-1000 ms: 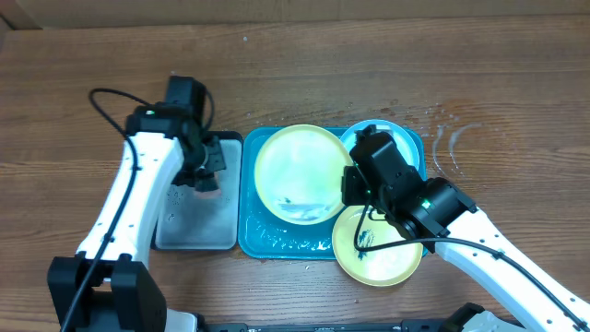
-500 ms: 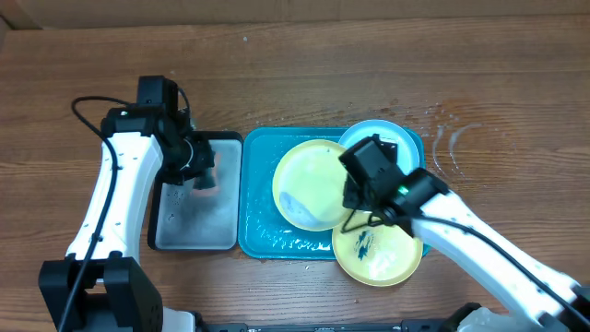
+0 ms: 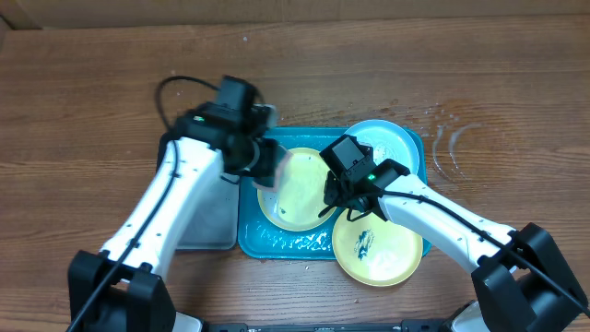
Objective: Clean dirty plates on tray and stack at the side
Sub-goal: 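Scrub the yellow plate again with the sponge in the left gripper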
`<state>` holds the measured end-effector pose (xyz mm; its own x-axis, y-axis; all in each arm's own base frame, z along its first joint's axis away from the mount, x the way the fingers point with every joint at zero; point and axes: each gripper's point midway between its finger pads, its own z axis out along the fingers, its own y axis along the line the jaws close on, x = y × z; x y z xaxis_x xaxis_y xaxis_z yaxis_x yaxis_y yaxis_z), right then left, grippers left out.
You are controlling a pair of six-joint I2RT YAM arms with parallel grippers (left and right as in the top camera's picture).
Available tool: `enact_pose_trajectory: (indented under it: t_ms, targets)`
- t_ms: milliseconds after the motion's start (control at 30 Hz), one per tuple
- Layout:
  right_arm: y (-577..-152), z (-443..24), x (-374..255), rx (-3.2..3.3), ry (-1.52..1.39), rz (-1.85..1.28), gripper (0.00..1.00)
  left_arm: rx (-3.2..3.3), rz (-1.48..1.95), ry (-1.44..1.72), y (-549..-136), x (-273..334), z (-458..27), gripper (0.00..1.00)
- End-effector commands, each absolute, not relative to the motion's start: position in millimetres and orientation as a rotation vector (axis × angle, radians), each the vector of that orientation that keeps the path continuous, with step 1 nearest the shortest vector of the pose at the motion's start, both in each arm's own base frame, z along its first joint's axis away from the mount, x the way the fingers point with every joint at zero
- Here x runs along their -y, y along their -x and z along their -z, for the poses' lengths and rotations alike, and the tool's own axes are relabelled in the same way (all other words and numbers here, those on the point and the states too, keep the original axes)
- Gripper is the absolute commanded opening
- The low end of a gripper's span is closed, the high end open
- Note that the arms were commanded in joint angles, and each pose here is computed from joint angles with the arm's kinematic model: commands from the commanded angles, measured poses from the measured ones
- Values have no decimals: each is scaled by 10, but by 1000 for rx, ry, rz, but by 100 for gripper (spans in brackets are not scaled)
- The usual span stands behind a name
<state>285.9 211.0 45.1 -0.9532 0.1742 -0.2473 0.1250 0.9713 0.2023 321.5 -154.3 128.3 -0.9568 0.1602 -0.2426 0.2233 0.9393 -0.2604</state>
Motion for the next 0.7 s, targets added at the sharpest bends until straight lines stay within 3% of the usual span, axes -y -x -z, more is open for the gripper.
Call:
enact_pose_trajectory:
  t_ms: [0, 367, 667]
  targets:
    - [-2882, -463, -2143, -2849, -216, -291, 4, -2927, 319, -327, -3185, 1647, -1028, 4]
    - [-2860, -466, -2189, -2861, -173, -323, 4, -2995, 217, -198, -3259, 1692, -381, 5]
    - [-2889, -479, -2210, -2848, -172, -336, 4, -3041, 97, -158, -2936, 1433, 134, 5]
